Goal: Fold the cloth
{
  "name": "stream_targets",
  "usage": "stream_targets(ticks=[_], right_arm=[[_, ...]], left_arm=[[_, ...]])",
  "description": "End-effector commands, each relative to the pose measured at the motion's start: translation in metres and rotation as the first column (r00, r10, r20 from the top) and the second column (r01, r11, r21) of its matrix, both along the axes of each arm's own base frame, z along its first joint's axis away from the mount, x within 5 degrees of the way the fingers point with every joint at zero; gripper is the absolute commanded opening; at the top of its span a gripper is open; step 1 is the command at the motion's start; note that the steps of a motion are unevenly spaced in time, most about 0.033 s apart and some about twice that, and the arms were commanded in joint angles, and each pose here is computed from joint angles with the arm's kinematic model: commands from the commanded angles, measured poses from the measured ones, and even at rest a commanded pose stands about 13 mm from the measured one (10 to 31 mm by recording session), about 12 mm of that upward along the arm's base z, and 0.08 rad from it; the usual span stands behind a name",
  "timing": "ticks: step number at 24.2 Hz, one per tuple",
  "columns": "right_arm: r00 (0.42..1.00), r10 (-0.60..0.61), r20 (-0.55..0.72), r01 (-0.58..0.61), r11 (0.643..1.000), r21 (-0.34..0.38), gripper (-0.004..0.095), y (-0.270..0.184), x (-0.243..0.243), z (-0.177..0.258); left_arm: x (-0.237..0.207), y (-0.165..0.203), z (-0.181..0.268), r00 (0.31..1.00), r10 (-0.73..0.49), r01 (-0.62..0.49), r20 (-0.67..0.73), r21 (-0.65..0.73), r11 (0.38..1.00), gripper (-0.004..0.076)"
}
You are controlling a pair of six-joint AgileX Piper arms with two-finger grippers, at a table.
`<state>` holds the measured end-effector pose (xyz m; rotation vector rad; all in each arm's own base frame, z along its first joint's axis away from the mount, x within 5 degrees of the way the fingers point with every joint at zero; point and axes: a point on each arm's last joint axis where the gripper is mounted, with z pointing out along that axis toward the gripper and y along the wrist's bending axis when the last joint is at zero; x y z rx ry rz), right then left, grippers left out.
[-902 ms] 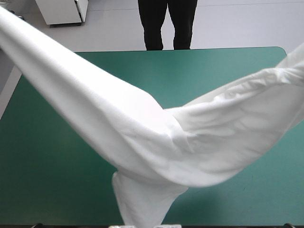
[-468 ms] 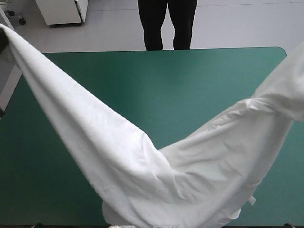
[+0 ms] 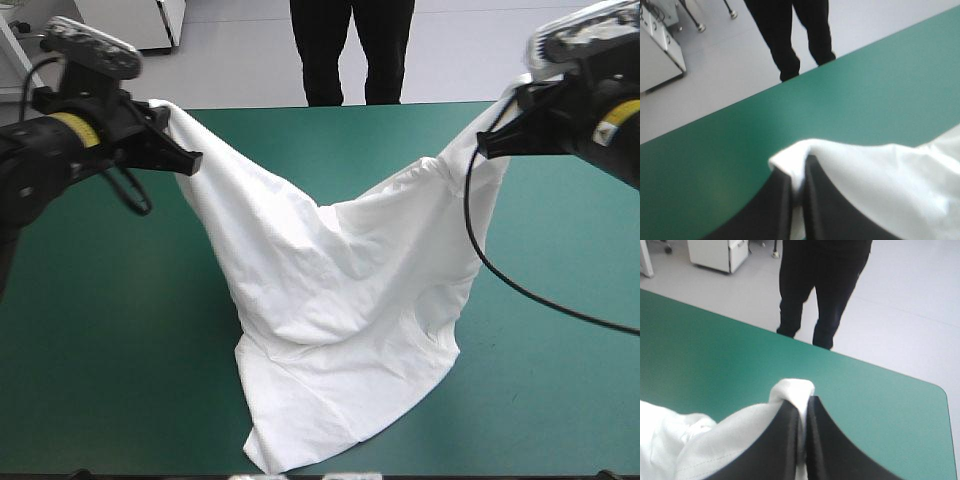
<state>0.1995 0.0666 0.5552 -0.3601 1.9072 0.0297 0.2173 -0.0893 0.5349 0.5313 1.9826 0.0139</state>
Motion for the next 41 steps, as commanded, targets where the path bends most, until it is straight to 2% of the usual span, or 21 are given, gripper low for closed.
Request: stream_targets(ticks=[1, 5, 9, 13, 18, 21, 23, 24, 25, 26, 27, 31, 33, 36, 41], right_arm=[[0.997, -0.034, 0.063, 0.037, 0.998, -0.048, -0.0017, 0.009, 0.034, -0.005], [0.998, -0.061, -0.021, 0.057, 0.989, -0.139, -0.0017, 0.025, 0.083, -0.036], [0.993, -0.078, -0.088, 0.06, 0.978, -0.199, -0.0017, 0.038, 0.119, -0.067], [0.988, -0.079, -0.134, 0.049, 0.975, -0.218, -0.0017, 0.046, 0.149, -0.094], [0.961, -0.149, -0.235, 0.101, 0.973, -0.206, 0.0007, 0.04, 0.182, -0.131], [0.944, -0.154, -0.292, 0.109, 0.981, -0.163, 0.0145, 0.034, 0.194, -0.146], [0.931, -0.135, -0.339, 0.099, 0.988, -0.121, 0.0297, 0.031, 0.202, -0.157], [0.921, -0.124, -0.369, 0.098, 0.991, -0.089, 0.0461, 0.027, 0.206, -0.163], [0.919, -0.116, -0.376, 0.092, 0.992, -0.082, 0.0519, 0.026, 0.207, -0.164], [0.917, -0.113, -0.381, 0.095, 0.993, -0.066, 0.0617, 0.019, 0.209, -0.164], [0.917, -0.112, -0.384, 0.096, 0.994, -0.059, 0.0637, 0.017, 0.209, -0.164], [0.935, -0.124, -0.332, 0.133, 0.991, 0.002, 0.0645, -0.009, 0.194, -0.136], [0.95, -0.12, -0.288, 0.139, 0.989, 0.048, 0.0645, -0.022, 0.173, -0.109], [0.956, -0.1, -0.274, 0.119, 0.992, 0.052, 0.0645, -0.028, 0.141, -0.084], [0.97, -0.064, -0.236, 0.078, 0.996, 0.05, 0.0645, -0.026, 0.094, -0.053]], left_arm=[[0.041, -0.013, -0.011, 0.996, 0.039, -0.044, 0.08, 0.067, 0.997, -0.0009], [0.092, -0.032, -0.046, 0.995, 0.09, -0.096, 0.042, 0.153, 0.984, -0.0009], [0.128, -0.046, -0.084, 0.993, 0.118, -0.108, -0.029, 0.222, 0.969, -0.0009], [0.153, -0.05, -0.113, 0.985, 0.145, -0.12, -0.092, 0.229, 0.966, -0.0009], [0.172, -0.038, -0.135, 0.964, 0.173, -0.149, -0.2, 0.129, 0.98, 0.0013], [0.179, -0.031, -0.144, 0.955, 0.156, -0.138, -0.254, 0.087, 0.987, 0.0125], [0.183, -0.025, -0.147, 0.951, 0.145, -0.131, -0.274, 0.071, 0.989, 0.0232], [0.186, -0.018, -0.15, 0.946, 0.137, -0.131, -0.295, 0.041, 0.991, 0.0343], [0.186, -0.016, -0.15, 0.942, 0.138, -0.137, -0.306, 0.026, 0.99, 0.0382], [0.187, -0.009, -0.151, 0.933, 0.149, -0.155, -0.328, 0.008, 0.988, 0.0454], [0.187, -0.006, -0.152, 0.929, 0.158, -0.163, -0.335, 0.012, 0.987, 0.0472], [0.168, 0.003, -0.134, 0.919, 0.172, -0.177, -0.354, 0.019, 0.984, 0.0484], [0.142, 0.006, -0.107, 0.931, 0.136, -0.146, -0.339, -0.004, 0.989, 0.0484], [0.099, 0.006, -0.079, 0.926, 0.078, -0.097, -0.369, -0.034, 0.995, 0.0484], [0.038, -0.007, -0.041, 0.956, -0.018, 0.002, -0.291, -0.056, 0.998, 0.0484]])
